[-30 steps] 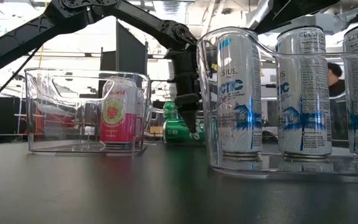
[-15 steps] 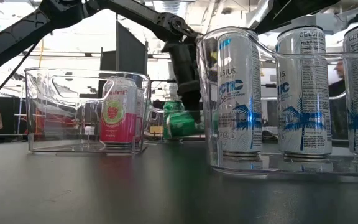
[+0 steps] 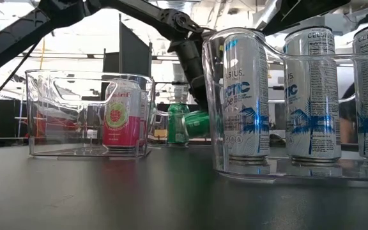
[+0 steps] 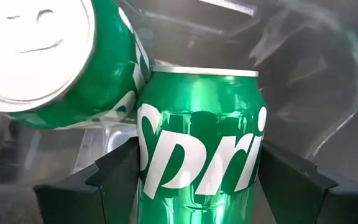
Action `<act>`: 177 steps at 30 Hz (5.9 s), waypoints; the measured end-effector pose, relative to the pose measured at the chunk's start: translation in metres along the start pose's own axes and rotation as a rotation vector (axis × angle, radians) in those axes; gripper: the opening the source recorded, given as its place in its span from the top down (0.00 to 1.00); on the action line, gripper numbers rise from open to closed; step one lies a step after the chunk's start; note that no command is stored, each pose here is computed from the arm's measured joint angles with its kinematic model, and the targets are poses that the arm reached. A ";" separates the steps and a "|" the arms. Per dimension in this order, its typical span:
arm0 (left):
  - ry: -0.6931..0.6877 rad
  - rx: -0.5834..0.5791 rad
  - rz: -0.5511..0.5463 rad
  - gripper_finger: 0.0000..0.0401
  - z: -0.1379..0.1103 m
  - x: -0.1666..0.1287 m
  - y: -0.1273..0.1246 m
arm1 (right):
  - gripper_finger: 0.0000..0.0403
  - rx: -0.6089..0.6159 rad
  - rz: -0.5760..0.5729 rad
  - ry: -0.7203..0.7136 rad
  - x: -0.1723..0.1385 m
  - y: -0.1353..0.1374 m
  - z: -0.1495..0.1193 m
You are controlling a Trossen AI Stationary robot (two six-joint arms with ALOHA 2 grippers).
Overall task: Sort soda cans
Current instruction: Put the green soda can into the top transparent bin
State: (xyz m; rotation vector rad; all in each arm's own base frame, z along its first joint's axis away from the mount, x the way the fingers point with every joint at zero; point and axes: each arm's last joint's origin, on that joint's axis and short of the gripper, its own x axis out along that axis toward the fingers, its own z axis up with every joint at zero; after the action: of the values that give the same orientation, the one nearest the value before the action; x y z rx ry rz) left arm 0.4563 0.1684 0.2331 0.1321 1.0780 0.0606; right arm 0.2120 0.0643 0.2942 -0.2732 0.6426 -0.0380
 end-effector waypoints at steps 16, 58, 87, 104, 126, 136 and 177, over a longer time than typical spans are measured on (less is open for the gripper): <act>-0.058 -0.005 0.047 0.32 0.000 -0.043 -0.009 | 0.06 -0.001 0.002 -0.001 0.000 0.000 0.000; -1.032 -0.257 0.286 0.32 -0.090 -0.039 -0.080 | 0.97 0.290 -0.239 -0.042 0.042 -0.136 0.033; -0.837 -0.345 0.318 0.32 -0.111 -0.024 -0.055 | 1.00 0.411 -0.106 0.264 0.144 -0.181 0.031; -0.727 -0.340 0.309 0.32 -0.118 -0.017 -0.056 | 1.00 0.444 -0.005 0.271 0.169 -0.184 0.018; -0.747 -0.340 0.314 0.11 -0.111 -0.023 -0.054 | 1.00 0.504 0.037 0.314 0.178 -0.189 0.004; -0.745 -0.336 0.317 0.13 -0.110 -0.023 -0.054 | 1.00 0.526 0.020 0.323 0.175 -0.195 0.001; -0.728 -0.229 0.366 0.13 -0.098 -0.050 -0.056 | 1.00 0.625 -0.078 0.492 0.152 -0.190 0.006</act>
State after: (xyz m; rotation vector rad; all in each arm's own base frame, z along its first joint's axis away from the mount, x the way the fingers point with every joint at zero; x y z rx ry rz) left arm 0.3460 0.1148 0.2234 0.1287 0.3056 0.4313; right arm 0.3461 -0.1353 0.2594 0.3287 1.0697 -0.3834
